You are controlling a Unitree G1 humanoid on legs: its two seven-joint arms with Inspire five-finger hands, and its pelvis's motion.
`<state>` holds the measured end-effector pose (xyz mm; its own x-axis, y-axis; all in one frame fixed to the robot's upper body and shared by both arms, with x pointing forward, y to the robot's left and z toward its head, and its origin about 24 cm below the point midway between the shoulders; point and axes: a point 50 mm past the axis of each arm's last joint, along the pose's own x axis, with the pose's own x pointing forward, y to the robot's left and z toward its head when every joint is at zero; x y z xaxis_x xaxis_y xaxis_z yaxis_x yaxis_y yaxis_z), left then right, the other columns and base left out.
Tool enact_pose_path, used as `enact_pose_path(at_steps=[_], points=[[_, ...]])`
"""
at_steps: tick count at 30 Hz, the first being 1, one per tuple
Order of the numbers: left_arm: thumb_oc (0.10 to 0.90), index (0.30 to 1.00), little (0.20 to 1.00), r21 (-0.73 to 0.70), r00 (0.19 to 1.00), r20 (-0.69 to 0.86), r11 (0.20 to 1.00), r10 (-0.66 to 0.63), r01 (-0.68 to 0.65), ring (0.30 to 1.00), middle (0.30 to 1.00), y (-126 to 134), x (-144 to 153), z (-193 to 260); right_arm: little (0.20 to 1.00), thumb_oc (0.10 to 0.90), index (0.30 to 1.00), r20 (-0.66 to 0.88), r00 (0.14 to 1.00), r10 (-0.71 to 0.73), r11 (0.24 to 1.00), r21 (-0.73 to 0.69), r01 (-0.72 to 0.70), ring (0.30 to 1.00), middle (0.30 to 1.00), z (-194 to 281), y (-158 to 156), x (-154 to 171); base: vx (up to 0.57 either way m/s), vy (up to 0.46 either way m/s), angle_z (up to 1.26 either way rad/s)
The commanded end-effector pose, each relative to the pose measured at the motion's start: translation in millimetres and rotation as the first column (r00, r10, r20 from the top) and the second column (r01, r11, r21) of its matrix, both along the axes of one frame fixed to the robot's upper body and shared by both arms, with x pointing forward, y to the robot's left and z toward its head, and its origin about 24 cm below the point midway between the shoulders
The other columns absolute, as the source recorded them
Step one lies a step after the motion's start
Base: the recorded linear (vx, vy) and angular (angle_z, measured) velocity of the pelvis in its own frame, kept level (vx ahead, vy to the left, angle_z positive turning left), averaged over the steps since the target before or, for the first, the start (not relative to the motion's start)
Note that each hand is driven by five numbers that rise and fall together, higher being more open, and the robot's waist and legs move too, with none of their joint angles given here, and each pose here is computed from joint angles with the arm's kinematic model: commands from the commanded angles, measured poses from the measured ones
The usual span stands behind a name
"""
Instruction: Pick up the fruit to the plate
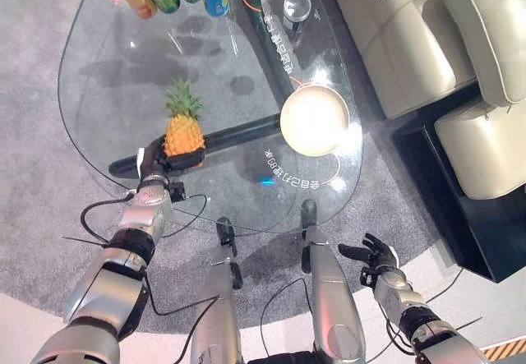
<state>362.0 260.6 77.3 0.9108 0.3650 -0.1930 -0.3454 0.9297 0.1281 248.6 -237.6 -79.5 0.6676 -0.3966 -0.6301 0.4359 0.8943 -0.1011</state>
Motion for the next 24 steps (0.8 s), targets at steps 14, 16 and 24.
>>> enact_pose_path(at_steps=[14,16,24], points=[[0.1,0.3,0.2,0.06,0.934,0.354,0.998,-0.041,0.021,0.3,0.3,-13,-32,36,0.9,0.8,0.9,0.532,0.787,-0.313,0.939,0.051,0.34,0.9,0.9,84,-16,4,0.0,-0.01,-0.01],[0.1,0.3,0.2,0.075,0.921,0.385,0.997,-0.06,0.034,0.3,0.3,-18,-38,37,0.9,0.8,0.9,0.618,0.737,-0.273,0.954,0.075,0.291,0.9,0.9,102,-7,9,0.0,-0.016,0.01],[0.1,0.3,0.2,0.126,0.862,0.488,0.988,-0.139,0.088,0.3,0.3,-34,-55,47,0.9,0.8,0.9,0.803,0.588,-0.097,0.995,0.06,0.083,0.9,0.9,151,18,16,0.0,-0.001,0.0]])
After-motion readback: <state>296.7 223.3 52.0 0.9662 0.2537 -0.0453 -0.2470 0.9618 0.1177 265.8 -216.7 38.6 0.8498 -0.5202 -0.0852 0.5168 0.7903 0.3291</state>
